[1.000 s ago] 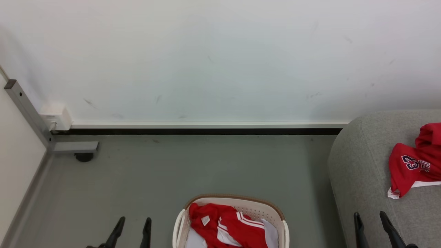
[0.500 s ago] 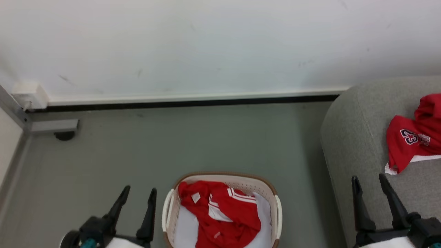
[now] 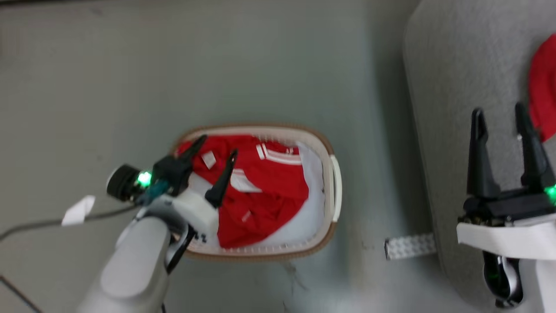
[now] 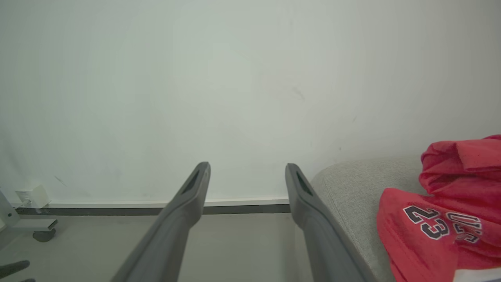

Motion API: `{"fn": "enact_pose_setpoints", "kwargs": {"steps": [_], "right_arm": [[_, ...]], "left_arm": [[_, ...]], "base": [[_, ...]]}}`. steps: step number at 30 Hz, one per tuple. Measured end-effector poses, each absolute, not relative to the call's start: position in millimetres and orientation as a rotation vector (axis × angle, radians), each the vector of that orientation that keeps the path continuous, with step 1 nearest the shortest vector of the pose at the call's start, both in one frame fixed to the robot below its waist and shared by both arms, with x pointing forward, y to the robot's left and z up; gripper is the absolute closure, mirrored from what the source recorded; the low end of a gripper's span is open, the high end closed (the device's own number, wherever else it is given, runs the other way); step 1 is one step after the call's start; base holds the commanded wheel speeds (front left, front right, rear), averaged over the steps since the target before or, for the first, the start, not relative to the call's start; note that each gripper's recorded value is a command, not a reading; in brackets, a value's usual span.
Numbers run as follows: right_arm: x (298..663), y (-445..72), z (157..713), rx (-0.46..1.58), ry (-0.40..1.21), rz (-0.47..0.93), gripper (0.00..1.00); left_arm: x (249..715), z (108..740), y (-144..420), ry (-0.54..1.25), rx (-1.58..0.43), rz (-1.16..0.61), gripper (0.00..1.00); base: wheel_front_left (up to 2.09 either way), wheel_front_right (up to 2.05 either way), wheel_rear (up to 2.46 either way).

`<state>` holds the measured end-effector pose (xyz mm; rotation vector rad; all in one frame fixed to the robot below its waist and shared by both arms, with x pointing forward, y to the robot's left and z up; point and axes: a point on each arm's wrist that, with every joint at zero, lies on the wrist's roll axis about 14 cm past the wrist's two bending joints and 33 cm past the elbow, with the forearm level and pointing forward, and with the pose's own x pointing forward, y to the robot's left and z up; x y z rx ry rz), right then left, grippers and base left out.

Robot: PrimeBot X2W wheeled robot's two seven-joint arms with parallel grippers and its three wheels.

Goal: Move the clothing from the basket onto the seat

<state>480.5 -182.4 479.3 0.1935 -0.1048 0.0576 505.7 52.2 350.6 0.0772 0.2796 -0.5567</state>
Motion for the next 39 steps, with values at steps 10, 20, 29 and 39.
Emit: {"fn": "enact_pose_setpoints", "kwargs": {"steps": [10,20,29,39], "right_arm": [[524,-183,403,0.166,-0.015,0.065,0.00],[534,-173,343,0.177,0.071,0.091,0.00],[527,-188,342,0.178,0.089,0.048,0.00],[522,-180,376,0.202,0.051,0.059,0.00]], "left_arm": [[516,201,15,0.667,0.041,-0.648,0.00],[494,112,4,0.881,0.040,-0.681,0.00],[477,106,-17,0.911,0.055,-0.760,1.00],[483,168,0,0.800,-0.065,-0.651,1.00]], "base": [[0.00,0.00,0.00],[0.00,0.00,0.00],[0.00,0.00,0.00],[0.00,0.00,0.00]]}}
